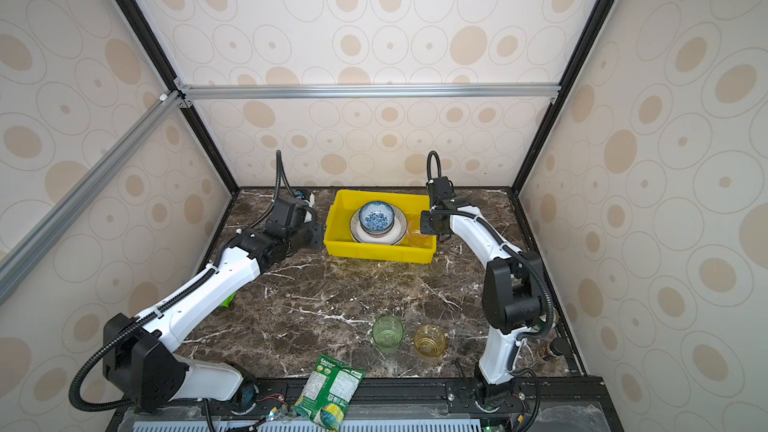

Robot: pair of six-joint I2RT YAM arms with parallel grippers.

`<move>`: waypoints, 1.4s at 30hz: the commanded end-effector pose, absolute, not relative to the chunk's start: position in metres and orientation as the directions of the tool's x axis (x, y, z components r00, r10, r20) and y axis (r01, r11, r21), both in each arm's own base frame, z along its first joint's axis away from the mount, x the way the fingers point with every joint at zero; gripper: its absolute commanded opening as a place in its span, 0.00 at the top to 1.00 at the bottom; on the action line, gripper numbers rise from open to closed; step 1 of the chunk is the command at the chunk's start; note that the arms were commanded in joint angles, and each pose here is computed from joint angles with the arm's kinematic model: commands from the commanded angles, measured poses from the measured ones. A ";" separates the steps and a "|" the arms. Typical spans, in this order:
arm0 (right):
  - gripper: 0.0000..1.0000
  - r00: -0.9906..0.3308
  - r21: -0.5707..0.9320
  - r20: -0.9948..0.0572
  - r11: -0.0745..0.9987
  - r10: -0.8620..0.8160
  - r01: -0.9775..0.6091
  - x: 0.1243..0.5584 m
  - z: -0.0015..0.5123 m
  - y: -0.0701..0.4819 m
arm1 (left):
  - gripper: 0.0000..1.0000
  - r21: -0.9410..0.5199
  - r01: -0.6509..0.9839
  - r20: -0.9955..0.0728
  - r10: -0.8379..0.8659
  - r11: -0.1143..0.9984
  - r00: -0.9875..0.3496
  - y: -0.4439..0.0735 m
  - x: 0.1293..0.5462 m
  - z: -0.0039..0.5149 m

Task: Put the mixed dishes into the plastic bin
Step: 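Lift the pink cup and carry it over the bin with the right gripper, then lower the pink cup into the bin beside the plates and release it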

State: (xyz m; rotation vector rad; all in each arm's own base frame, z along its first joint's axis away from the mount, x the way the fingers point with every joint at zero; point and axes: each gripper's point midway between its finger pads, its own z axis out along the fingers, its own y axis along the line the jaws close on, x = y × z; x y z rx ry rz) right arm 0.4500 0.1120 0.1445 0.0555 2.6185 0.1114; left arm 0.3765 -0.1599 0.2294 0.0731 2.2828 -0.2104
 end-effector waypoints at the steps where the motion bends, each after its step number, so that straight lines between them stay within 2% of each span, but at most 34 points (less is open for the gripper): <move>1: 1.00 -0.867 0.063 -0.497 0.998 0.036 0.006 0.455 0.146 0.113 | 0.73 -0.108 0.114 -0.754 -0.007 0.988 -0.657 -0.154 0.381 0.226; 16: 1.00 -0.900 0.009 -0.435 1.000 0.009 0.006 0.458 0.115 0.109 | 0.73 -0.109 0.113 -0.748 -0.007 0.988 -0.664 -0.154 0.386 0.221; 29: 1.00 -0.901 0.011 -0.433 0.999 -0.026 -0.034 0.458 0.117 0.128 | 0.73 -0.111 0.116 -0.743 -0.005 0.987 -0.669 -0.154 0.387 0.217; 42: 1.00 -0.928 -0.039 -0.371 0.999 -0.031 -0.017 0.451 0.095 0.119 | 0.72 -0.116 0.121 -0.746 -0.006 0.986 -0.665 -0.153 0.387 0.220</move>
